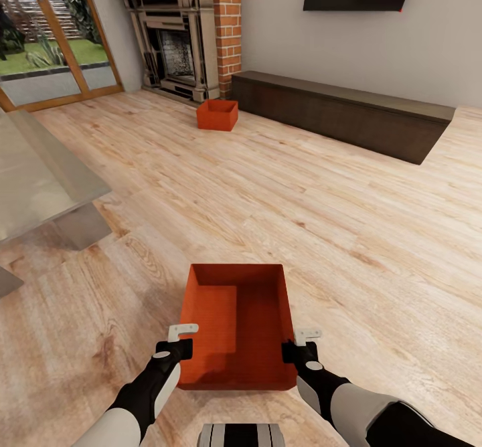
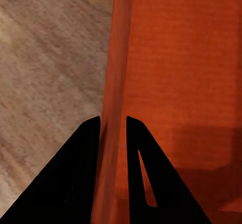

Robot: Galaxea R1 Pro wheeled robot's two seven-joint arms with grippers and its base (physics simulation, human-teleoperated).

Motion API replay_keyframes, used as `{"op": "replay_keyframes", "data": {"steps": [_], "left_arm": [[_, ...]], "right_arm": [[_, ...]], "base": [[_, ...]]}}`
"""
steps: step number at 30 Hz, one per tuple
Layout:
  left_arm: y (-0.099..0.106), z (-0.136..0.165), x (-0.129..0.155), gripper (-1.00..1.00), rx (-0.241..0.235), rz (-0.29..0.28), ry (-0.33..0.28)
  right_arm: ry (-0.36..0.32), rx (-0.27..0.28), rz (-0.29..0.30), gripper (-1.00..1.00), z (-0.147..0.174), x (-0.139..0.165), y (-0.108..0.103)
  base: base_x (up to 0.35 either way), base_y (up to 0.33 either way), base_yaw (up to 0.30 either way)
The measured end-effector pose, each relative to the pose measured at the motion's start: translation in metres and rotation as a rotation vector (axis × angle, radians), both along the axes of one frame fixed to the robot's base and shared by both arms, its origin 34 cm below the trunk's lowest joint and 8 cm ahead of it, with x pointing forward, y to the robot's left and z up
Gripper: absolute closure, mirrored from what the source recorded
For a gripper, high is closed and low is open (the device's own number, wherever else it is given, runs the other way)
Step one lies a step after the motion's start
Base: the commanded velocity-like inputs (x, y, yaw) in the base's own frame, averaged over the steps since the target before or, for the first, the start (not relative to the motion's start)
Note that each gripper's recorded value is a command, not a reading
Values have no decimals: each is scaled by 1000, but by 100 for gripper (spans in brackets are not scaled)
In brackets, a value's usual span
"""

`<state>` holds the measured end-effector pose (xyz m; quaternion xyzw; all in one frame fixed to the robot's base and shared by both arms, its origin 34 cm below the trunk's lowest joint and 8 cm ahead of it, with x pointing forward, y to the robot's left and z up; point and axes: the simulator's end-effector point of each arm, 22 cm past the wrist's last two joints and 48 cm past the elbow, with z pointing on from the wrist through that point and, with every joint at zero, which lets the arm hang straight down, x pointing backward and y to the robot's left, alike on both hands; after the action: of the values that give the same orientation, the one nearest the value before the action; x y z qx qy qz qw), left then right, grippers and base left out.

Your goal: Move the two storage containers from the living room to the garage. In the garage, place one container on the floor and stack the other container on top of it (either order is fine).

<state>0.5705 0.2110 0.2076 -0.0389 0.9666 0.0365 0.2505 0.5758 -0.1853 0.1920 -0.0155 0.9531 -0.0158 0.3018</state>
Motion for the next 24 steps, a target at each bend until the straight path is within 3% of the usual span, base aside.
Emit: {"op": "replay_keyframes", "data": {"steps": [24], "left_arm": [[1,49,13,100,-4,6,-3]], "right_arm": [[0,-2,2,100,49,13,1]], "base": [[0,0,0]]}}
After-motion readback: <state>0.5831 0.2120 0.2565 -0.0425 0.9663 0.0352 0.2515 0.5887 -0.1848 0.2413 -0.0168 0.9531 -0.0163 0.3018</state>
